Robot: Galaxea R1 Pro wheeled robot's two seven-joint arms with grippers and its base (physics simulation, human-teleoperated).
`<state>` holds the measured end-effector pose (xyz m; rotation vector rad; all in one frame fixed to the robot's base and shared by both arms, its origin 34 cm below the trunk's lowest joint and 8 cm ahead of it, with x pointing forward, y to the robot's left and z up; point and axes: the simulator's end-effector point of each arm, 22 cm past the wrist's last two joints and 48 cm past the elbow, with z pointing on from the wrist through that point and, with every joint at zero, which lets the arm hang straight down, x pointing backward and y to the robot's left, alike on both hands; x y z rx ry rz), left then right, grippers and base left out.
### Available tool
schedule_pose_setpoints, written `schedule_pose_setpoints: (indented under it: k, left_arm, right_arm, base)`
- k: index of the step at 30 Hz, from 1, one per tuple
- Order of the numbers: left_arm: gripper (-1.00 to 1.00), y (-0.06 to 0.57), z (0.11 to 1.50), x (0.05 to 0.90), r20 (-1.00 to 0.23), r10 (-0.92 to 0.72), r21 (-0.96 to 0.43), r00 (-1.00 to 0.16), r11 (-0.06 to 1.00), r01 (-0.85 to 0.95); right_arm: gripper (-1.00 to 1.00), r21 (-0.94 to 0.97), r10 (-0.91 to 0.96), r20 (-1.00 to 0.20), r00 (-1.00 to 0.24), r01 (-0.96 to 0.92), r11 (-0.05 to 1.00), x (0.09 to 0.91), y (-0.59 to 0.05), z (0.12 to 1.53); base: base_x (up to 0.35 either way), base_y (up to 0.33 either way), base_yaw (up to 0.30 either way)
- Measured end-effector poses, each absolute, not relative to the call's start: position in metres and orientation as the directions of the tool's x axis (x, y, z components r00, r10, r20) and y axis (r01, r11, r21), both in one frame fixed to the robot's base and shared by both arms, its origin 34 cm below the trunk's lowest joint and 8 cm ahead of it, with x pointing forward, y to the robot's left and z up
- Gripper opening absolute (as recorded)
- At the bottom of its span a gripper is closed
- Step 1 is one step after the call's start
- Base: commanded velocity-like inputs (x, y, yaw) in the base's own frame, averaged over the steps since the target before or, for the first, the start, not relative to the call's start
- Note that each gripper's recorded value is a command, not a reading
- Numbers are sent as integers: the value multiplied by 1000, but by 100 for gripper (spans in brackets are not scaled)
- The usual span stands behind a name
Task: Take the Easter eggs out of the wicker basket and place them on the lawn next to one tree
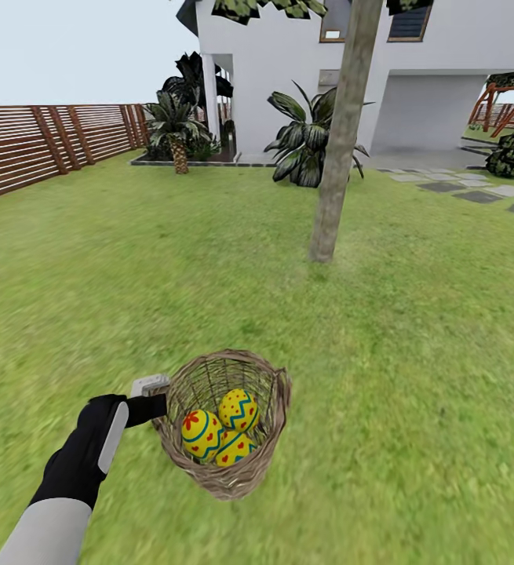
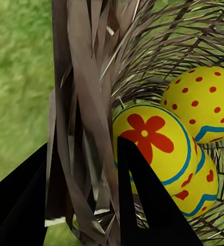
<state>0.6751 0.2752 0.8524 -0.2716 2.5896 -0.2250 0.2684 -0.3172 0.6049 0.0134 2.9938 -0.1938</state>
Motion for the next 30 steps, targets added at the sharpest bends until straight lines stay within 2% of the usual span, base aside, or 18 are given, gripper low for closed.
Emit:
schedule_pose_setpoints:
  k: [30]
  left_arm:
    - [-100, 275, 853, 675, -483, -236, -212, -843, 966, -149]
  right_arm:
    - [100, -128, 0, -141, -990, 18, 992, 268, -317, 605]
  base:
    - [292, -130, 0]
